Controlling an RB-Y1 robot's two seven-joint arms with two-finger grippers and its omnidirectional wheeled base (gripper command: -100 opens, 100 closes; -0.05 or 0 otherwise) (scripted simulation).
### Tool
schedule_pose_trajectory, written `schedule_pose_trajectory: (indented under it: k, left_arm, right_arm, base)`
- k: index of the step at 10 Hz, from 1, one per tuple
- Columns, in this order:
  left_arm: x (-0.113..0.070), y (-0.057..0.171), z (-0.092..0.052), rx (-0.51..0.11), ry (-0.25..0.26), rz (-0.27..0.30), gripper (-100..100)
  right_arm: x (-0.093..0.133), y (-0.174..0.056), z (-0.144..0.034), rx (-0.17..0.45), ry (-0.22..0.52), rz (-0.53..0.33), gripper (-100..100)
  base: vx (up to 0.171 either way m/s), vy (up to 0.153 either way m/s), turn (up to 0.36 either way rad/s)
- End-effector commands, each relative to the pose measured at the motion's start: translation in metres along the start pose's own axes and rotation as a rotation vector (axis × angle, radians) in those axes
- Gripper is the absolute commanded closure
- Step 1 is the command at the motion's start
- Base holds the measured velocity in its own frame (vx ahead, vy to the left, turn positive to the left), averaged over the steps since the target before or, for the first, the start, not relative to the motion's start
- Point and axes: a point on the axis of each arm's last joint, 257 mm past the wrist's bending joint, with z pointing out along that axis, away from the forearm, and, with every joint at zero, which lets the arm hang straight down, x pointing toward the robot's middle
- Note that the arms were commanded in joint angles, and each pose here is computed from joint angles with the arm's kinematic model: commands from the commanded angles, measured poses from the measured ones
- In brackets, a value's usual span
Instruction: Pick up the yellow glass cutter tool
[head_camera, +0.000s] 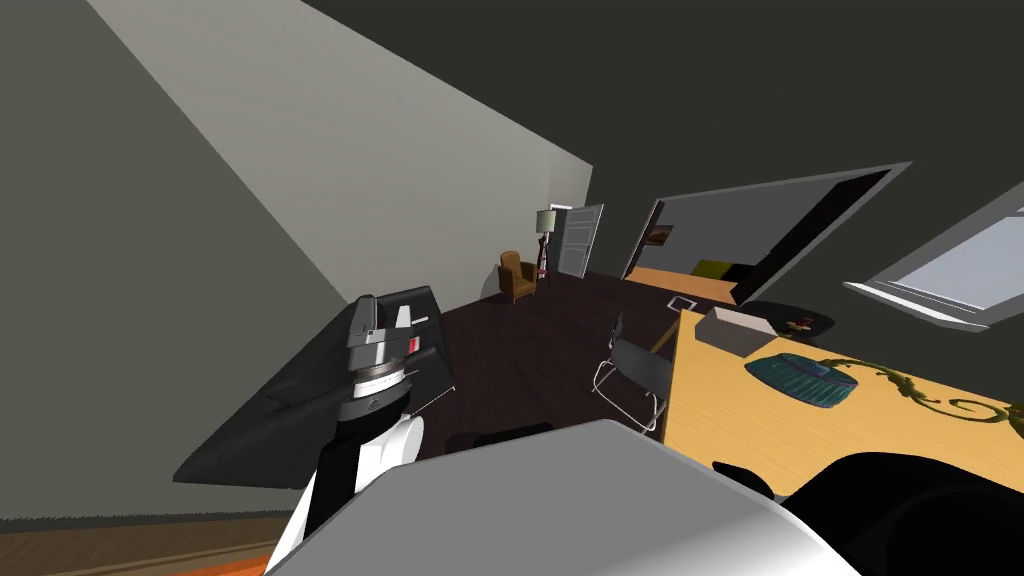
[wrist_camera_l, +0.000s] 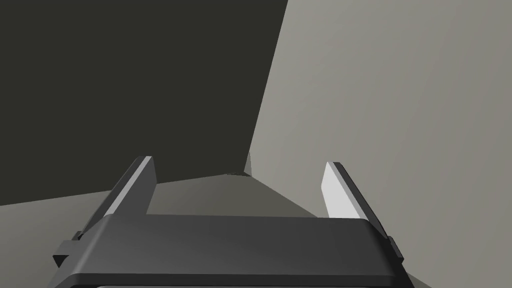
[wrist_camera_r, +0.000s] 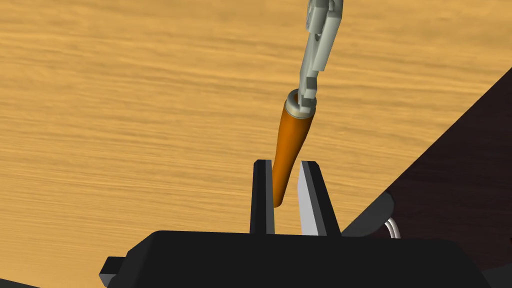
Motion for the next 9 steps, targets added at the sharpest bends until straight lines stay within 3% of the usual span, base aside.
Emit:
schedule_pose_trajectory:
  k: [1, 5, 9]
  left_arm:
    - [0.0, 0.0, 0.0, 0.0, 0.0, 0.0, 0]
    - [0.0, 0.0, 0.0, 0.0, 0.0, 0.0, 0]
    - [0.0, 0.0, 0.0, 0.0, 0.0, 0.0, 0]
  right_arm:
    - [0.003, 0.001, -0.003, -0.017, -0.002, -0.044, 100]
    - [0.009, 0.002, -0.01, -0.051, -0.005, -0.142, 100]
    - [0.019, 0.005, -0.022, -0.104, -0.011, -0.28, 100]
  base:
    - [0.068, -0.089, -0.254]
    - [0.121, -0.071, -0.327]
    - [0.204, -0.032, -0.365]
